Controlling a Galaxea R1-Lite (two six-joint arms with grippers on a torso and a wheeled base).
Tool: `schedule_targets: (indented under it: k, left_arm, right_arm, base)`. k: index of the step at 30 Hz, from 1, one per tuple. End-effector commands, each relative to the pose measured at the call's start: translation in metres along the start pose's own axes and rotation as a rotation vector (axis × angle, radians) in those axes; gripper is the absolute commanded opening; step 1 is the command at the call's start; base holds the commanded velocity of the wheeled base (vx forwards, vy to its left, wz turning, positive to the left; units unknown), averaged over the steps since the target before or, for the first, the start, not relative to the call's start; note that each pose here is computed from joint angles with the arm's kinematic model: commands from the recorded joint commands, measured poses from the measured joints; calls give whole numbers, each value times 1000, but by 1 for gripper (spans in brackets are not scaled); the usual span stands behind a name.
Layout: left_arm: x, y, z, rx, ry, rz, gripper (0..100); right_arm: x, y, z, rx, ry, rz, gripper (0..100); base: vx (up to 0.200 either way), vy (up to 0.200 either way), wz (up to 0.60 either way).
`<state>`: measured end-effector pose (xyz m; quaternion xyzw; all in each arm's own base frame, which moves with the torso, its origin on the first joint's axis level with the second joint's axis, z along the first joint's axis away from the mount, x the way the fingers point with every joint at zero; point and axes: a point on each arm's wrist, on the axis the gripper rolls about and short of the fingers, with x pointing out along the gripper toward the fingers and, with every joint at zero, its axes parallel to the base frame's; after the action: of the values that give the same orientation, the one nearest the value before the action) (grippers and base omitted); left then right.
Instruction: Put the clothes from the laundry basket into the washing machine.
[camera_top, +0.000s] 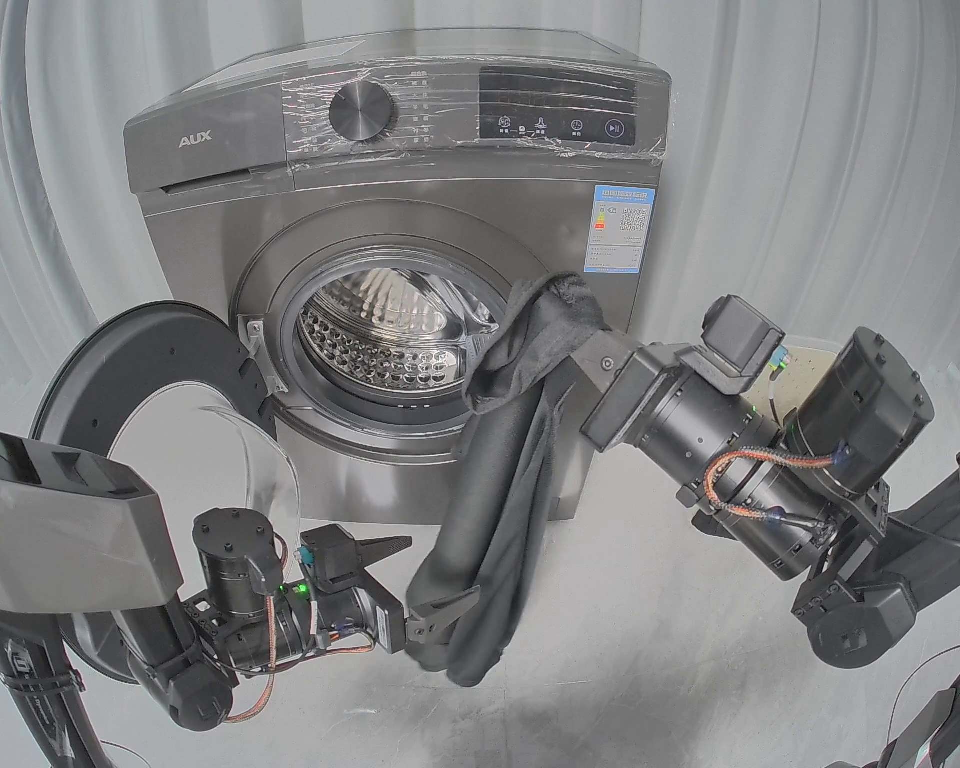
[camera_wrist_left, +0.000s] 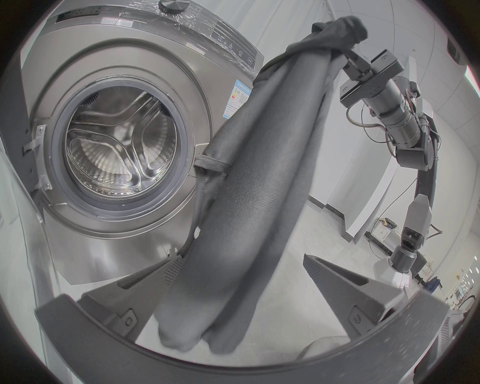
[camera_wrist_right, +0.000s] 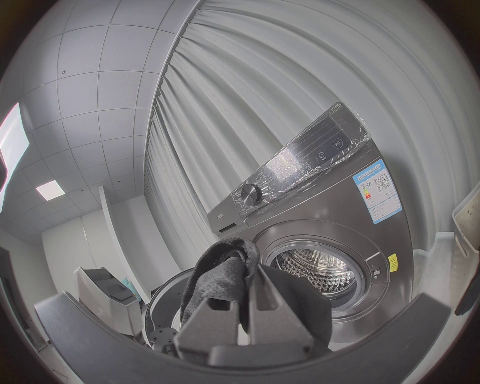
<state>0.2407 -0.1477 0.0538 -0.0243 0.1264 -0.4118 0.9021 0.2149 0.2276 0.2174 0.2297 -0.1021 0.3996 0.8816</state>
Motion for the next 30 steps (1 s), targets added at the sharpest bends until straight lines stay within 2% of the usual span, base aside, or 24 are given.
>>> schedule_targets:
  k: [1,7,8,10,11,21,25,28,30]
  left_arm:
    - [18,6,-9,-2,12,-4,100]
    - [41,15,-12,9,-13,-2,100]
    - [53,22,-15,33,-25,13,100]
    - [59,27,-20,64,-20,30,100]
    - [61,28,-23,74,-14,40,0]
    - [54,21,-26,79,12,23,0]
    - [34,12,-16,77,15,5,0]
    - [19,5,-3,77,-13,-16,0]
    - [11,1,5,85,-34,-30,0]
  right_arm:
    - [1,2,-1,3,2,6,0]
    - [1,4,-2,7,0,11,0]
    - [1,8,-2,11,0,19,0]
    - [0,9,-1,12,-2,22,0]
    - [0,9,-1,12,-4,21,0]
    - [3,2,6,3,-30,0,0]
    - [9,-13,15,-18,-65,-37,0]
    - [15,-26,9,-27,-58,-66,0]
    - [16,-30,4,-13,-47,-74,0]
  base:
    - [0,0,0]
    - [0,0,0]
    - [0,0,0]
    - [0,0,0]
    - [0,0,0]
    - [0,0,0]
    - [0,0,0]
    - [0,0,0]
    - [0,0,0]
